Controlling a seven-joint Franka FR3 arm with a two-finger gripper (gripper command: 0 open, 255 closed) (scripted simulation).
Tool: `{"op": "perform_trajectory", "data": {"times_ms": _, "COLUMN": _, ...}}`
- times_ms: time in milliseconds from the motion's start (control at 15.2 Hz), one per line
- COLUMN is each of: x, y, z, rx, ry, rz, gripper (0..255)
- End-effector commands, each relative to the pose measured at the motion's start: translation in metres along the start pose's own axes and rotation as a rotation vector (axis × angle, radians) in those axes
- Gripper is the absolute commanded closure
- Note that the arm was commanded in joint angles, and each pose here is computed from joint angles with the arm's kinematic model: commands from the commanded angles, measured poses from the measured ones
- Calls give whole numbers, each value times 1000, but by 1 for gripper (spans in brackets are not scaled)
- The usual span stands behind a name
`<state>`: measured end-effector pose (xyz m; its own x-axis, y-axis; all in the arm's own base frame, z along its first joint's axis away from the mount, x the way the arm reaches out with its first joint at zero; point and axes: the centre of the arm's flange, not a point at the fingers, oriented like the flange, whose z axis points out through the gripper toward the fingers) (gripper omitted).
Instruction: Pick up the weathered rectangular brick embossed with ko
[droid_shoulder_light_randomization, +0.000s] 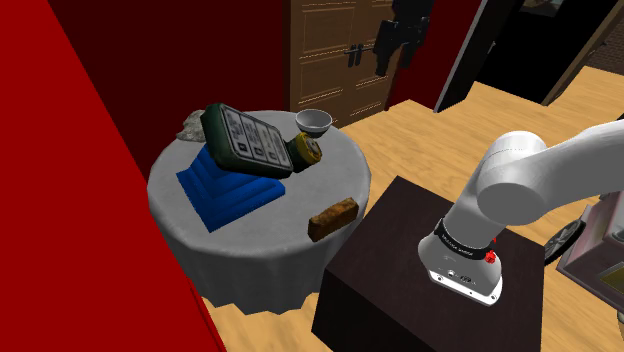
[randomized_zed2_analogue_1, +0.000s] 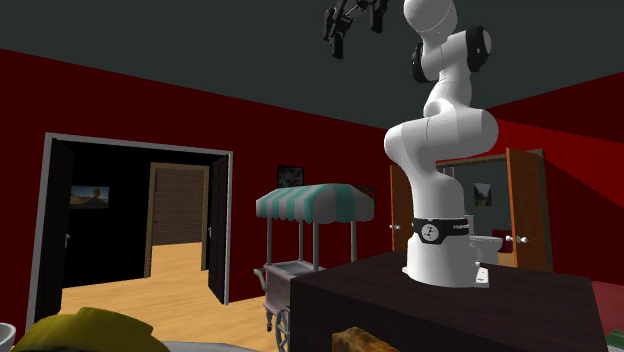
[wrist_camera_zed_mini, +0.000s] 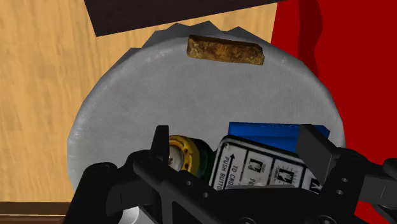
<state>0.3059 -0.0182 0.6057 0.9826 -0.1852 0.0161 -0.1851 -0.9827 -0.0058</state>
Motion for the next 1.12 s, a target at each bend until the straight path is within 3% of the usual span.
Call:
{"op": "perform_trajectory", "data": {"times_ms": 0, "x": 0, "y": 0, "z": 0, "rx": 0, "ry": 0, "rz": 0, "gripper": 0}}
{"op": "perform_trajectory", "data": {"times_ms": 1056, "x": 22, "y": -28, "z": 208, "rx": 23, "ry": 1, "rz": -588, "gripper": 0}}
